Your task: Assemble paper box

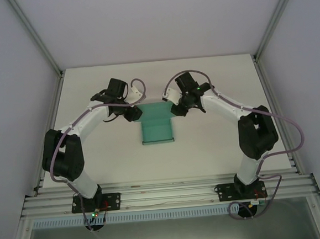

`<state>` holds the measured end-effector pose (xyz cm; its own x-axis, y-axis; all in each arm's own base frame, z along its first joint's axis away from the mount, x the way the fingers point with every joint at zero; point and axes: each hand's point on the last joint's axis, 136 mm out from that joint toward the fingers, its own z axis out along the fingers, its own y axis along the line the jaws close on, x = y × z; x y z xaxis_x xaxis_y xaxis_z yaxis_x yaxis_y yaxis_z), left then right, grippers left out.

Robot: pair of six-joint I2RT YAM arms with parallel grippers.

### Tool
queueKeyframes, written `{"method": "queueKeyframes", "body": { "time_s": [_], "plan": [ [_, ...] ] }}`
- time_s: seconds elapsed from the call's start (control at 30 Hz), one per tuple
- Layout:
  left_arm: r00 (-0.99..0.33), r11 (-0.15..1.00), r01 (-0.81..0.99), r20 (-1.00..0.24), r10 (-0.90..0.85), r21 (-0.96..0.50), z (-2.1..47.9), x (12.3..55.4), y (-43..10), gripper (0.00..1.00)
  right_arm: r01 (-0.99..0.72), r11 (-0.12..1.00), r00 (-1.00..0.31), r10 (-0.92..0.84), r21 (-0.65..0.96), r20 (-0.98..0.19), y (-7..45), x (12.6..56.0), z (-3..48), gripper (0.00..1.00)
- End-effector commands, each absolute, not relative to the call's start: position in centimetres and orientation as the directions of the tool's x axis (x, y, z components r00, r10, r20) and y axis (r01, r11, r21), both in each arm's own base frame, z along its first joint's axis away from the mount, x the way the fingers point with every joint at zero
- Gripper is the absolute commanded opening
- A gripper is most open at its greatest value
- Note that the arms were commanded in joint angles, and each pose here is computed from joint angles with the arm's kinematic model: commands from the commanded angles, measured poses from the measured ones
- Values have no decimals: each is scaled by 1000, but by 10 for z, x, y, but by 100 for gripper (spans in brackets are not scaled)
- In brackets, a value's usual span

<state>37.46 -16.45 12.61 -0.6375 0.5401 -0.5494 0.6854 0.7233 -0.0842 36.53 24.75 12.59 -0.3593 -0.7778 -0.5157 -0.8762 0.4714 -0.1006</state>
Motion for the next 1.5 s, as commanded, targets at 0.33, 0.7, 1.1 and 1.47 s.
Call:
{"method": "queueKeyframes", "body": {
  "time_s": [0.33,0.7,1.1,1.47],
  "plan": [
    [-685,851,521,-623,377,-58,151,397,-176,0,-677,735,-564,-556,-44,-611,257,380,153,5],
    [-735,918,184,-670,-109,-351,164,431,-215,0,-233,956,-686,-33,176,-727,288,417,162,4],
    [-685,863,34,-641,-347,-504,180,454,-227,0,-238,949,-712,-26,206,-702,310,411,138,3],
    [-657,831,50,-644,-391,-555,174,460,-240,1,-276,945,-693,-67,178,-718,308,398,128,3]
  ]
}}
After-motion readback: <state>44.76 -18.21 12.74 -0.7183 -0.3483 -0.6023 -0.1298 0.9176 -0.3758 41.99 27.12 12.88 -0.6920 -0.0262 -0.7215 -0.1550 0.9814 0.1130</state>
